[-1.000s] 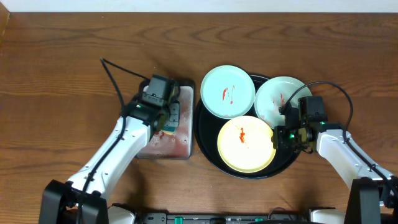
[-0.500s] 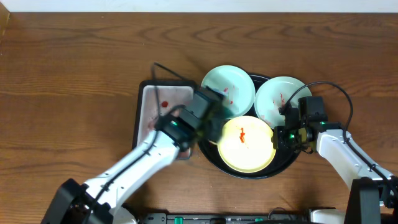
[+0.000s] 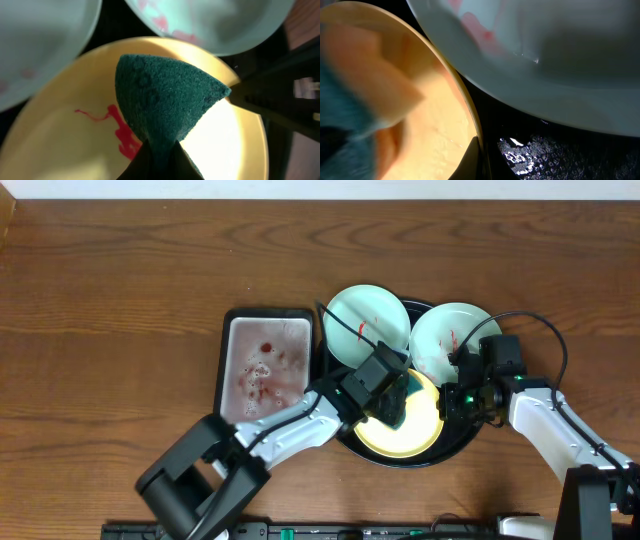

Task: Clean dirty plates on tray and stack at the side
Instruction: 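Scrub the yellow plate with the sponge in the left gripper, then return the sponge to the soapy tray with left gripper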

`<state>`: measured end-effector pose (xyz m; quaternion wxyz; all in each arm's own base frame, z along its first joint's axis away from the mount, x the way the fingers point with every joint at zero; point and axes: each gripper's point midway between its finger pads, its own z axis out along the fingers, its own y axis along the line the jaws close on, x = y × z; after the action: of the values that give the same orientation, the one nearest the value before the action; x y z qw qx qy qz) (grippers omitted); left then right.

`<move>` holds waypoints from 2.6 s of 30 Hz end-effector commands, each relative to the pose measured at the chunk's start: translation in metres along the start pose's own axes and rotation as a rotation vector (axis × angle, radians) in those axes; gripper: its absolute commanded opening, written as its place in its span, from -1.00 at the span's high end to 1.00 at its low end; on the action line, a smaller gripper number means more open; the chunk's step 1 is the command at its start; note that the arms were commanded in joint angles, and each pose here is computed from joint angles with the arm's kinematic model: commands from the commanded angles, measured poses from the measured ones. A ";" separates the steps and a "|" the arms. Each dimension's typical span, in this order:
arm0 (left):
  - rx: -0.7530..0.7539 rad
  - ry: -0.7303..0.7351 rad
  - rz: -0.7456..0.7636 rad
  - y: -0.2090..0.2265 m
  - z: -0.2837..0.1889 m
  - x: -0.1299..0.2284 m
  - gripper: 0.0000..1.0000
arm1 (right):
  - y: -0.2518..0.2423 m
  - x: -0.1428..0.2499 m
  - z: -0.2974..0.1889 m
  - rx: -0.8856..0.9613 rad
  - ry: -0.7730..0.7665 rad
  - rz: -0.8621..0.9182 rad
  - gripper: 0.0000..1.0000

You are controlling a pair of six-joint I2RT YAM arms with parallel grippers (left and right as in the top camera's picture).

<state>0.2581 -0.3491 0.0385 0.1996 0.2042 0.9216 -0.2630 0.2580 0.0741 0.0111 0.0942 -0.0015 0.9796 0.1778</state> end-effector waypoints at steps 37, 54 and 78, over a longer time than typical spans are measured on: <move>-0.213 0.010 -0.040 0.030 0.009 0.011 0.85 | 0.002 -0.006 -0.001 -0.001 -0.010 -0.006 0.97; -0.317 -0.099 -0.068 0.055 -0.116 -0.023 0.85 | 0.002 -0.006 -0.001 0.000 -0.008 -0.006 0.75; -0.499 0.018 -0.449 0.223 -0.124 0.006 0.85 | 0.010 0.012 0.010 -0.079 0.005 -0.016 0.97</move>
<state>0.3313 -0.1020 0.0581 0.1965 -0.0719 0.9761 -0.0590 0.2497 0.0809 0.0014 0.0937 -0.0031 0.9754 0.1993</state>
